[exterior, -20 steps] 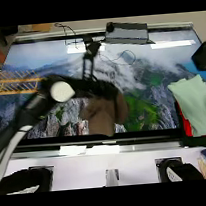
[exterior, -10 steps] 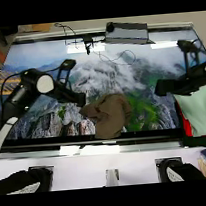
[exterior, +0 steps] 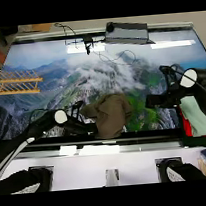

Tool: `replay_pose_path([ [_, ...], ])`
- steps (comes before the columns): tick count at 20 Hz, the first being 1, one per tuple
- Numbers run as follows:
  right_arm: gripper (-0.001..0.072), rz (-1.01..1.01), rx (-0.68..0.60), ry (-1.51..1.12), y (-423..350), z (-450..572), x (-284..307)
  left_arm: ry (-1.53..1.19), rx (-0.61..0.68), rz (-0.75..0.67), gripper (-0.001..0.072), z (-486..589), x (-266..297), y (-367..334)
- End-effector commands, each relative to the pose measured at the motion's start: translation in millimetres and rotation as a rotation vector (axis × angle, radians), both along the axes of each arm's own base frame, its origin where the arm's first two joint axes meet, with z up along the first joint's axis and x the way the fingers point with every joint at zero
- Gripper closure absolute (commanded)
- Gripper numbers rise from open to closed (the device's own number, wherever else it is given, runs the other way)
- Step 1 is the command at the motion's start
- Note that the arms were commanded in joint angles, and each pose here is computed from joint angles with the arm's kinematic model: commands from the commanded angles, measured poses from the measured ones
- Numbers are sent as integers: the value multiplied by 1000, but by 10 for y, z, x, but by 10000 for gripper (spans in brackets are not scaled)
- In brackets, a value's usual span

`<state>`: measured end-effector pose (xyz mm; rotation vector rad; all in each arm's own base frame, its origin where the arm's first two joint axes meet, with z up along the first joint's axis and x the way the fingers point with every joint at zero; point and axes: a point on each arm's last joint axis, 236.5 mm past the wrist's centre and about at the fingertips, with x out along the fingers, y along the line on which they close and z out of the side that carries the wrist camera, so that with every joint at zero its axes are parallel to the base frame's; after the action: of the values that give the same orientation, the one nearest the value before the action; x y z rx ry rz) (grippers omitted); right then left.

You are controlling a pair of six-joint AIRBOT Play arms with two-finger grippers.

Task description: Fold the shirts.

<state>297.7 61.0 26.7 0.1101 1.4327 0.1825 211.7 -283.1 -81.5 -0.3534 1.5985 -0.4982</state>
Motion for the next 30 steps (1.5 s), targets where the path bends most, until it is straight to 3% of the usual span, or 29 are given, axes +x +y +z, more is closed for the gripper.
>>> replay_pose_path([
  [1, 53, 0, 23, 13, 55, -55, -27, 28, -48, 96, 35, -232, -15, -217],
  [5, 53, -4, 57, 8, 132, -35, -15, -24, -76, 141, 64, -218, 148, -287],
  [7, 53, -6, 72, 7, 166, -32, -13, -40, -78, 158, 294, -215, 201, -290],
  [9, 52, -11, 80, 9, 182, -82, -17, -49, -80, 164, 640, -213, 228, -290],
  [10, 52, -15, 82, 18, 184, -148, -42, -51, -80, 165, 673, -212, 234, -290],
  [22, 54, -156, 338, 104, 702, -842, -207, -125, -150, 87, 680, 221, 180, -334],
  [24, 119, -187, 354, 128, 736, -967, -158, -140, -164, 85, 680, 304, 185, -339],
  [30, 147, -235, 428, 218, 906, -1251, -133, -176, -185, 65, 680, 479, 169, -330],
])
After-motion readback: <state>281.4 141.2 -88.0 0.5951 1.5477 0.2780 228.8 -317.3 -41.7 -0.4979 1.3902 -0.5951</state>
